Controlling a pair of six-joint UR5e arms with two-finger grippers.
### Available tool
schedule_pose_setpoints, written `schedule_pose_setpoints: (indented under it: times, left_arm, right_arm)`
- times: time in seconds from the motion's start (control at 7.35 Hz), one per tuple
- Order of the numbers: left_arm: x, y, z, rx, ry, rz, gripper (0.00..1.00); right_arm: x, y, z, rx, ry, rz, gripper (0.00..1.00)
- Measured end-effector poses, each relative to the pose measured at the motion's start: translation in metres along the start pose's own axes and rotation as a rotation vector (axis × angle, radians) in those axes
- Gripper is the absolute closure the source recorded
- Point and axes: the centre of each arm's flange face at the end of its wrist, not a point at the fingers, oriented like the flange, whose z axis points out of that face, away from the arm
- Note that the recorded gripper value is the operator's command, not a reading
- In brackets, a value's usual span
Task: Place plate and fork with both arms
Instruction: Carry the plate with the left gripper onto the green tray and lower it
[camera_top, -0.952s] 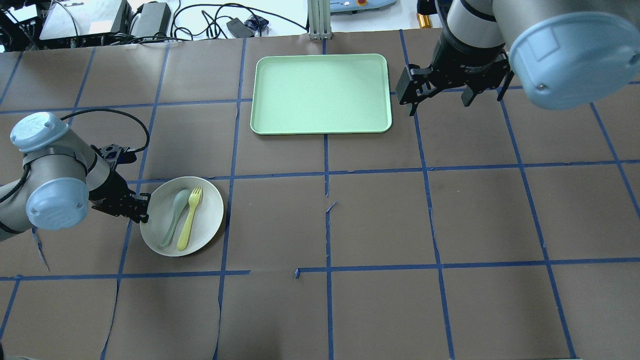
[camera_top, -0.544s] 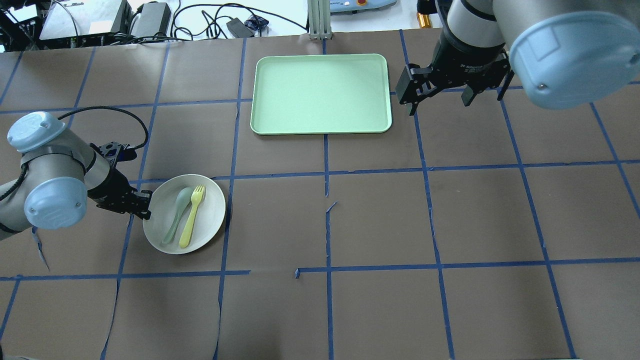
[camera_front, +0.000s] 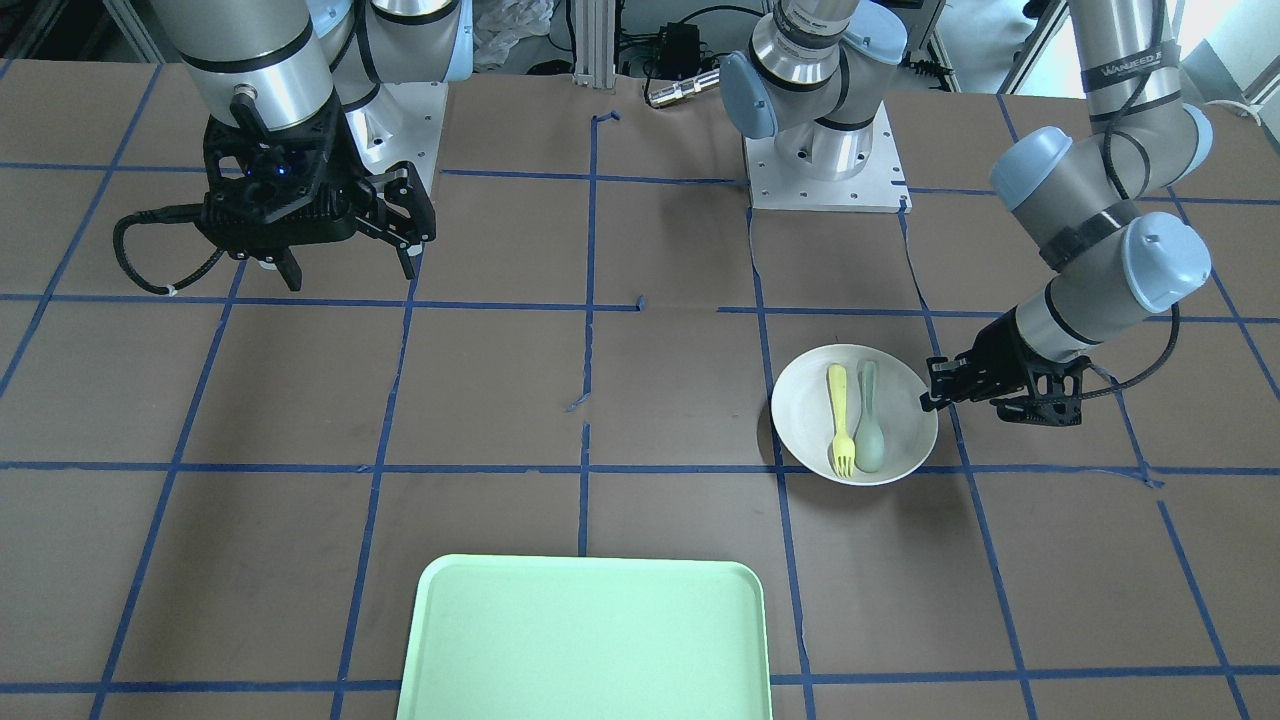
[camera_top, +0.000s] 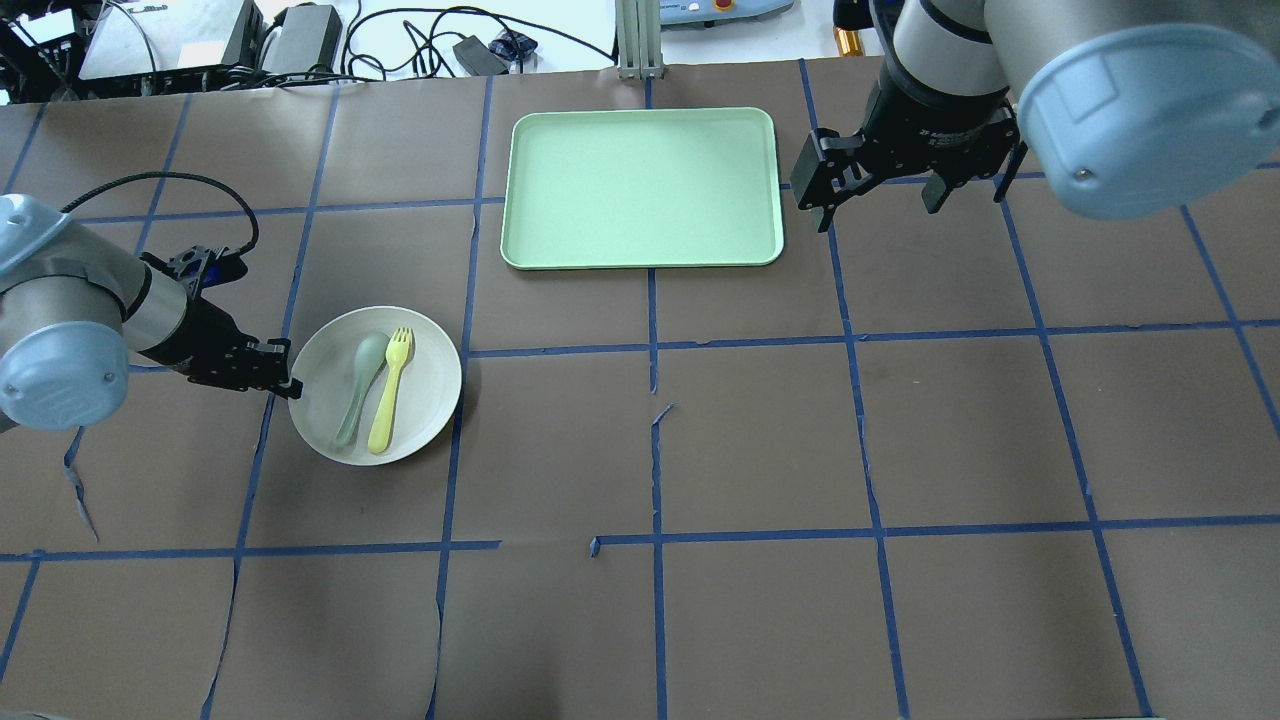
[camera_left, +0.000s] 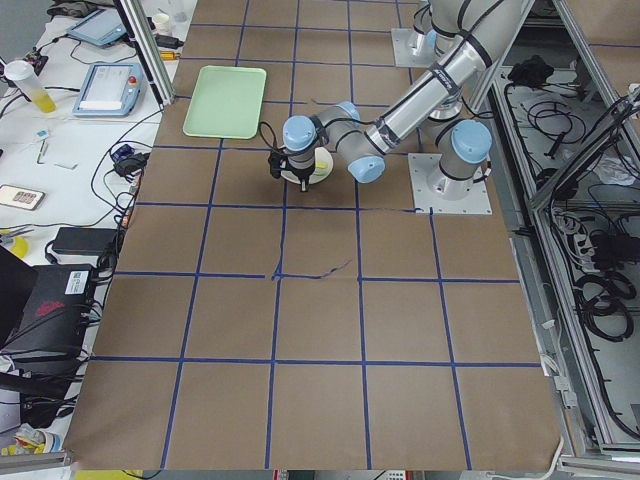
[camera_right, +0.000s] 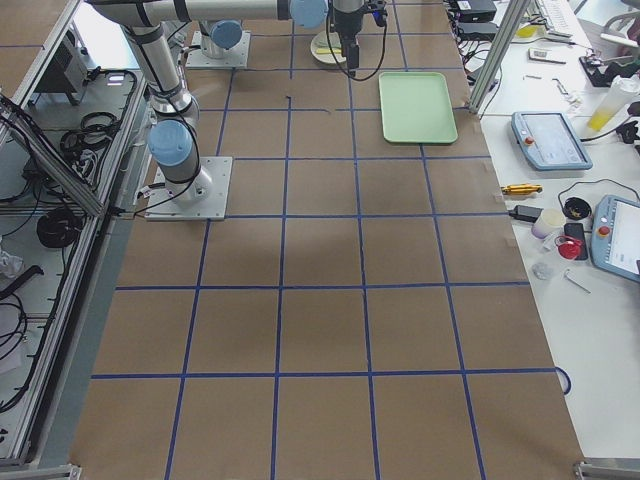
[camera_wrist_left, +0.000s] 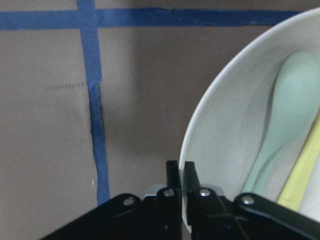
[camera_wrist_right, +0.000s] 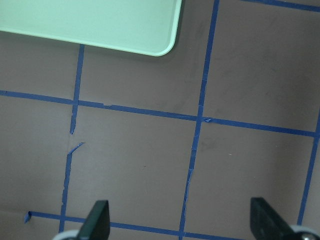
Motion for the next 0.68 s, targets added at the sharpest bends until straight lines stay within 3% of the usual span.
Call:
schedule_pose_setpoints:
  times: [0.41, 0.68]
  left_arm:
    - [0.047, -0.048, -0.014, -0.012, 0.069, 0.054, 1.00]
    - [0.086, -0.107, -0.032, -0.033, 0.103, 0.080, 1.00]
  right_arm:
    - [0.000, 0.000, 0.000, 0.001, 0.001, 0.000, 0.00]
    - [0.000, 0.000, -0.001, 0.001, 0.001, 0.000, 0.00]
